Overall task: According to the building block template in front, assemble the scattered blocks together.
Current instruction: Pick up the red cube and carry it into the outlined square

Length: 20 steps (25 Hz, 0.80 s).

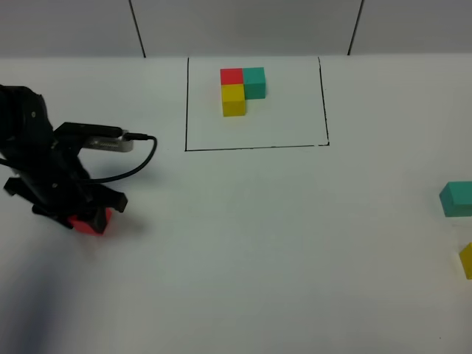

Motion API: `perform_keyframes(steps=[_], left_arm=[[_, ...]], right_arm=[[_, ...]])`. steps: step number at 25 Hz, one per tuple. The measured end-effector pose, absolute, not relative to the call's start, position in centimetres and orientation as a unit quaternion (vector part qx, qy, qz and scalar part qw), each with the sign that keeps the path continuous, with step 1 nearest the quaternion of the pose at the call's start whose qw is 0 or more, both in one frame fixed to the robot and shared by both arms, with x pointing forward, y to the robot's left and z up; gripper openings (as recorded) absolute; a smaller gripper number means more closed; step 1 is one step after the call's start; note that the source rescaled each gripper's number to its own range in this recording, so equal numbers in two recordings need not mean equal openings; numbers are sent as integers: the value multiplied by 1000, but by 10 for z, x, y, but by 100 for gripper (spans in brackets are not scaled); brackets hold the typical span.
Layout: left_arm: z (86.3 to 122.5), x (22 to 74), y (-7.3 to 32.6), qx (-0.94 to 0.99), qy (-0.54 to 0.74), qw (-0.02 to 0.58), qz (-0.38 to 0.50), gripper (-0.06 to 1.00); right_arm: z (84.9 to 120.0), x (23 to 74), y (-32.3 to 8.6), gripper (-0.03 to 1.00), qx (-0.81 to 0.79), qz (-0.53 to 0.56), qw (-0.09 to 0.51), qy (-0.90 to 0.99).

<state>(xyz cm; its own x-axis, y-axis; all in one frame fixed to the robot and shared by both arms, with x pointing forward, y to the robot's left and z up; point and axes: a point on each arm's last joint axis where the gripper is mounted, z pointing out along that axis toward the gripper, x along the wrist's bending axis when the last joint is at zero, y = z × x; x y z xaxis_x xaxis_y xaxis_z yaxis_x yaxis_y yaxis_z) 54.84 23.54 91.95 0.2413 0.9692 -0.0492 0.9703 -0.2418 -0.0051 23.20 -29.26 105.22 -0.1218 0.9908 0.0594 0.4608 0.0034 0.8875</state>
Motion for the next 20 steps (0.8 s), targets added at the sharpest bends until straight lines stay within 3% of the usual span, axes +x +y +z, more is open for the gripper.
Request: perform_keyframes(steps=[8,13,20], left_arm=[[961,591,148,920,387,57,27,0],[956,628,96,956,291,9,37,0],[944,657,15,986,145,16,74,0]], right_arm=[[1052,232,-293,70,577,407,326,629],[1052,232,-293,70,577,407,326,629],[1052,232,-293,70,577,407,326,629]])
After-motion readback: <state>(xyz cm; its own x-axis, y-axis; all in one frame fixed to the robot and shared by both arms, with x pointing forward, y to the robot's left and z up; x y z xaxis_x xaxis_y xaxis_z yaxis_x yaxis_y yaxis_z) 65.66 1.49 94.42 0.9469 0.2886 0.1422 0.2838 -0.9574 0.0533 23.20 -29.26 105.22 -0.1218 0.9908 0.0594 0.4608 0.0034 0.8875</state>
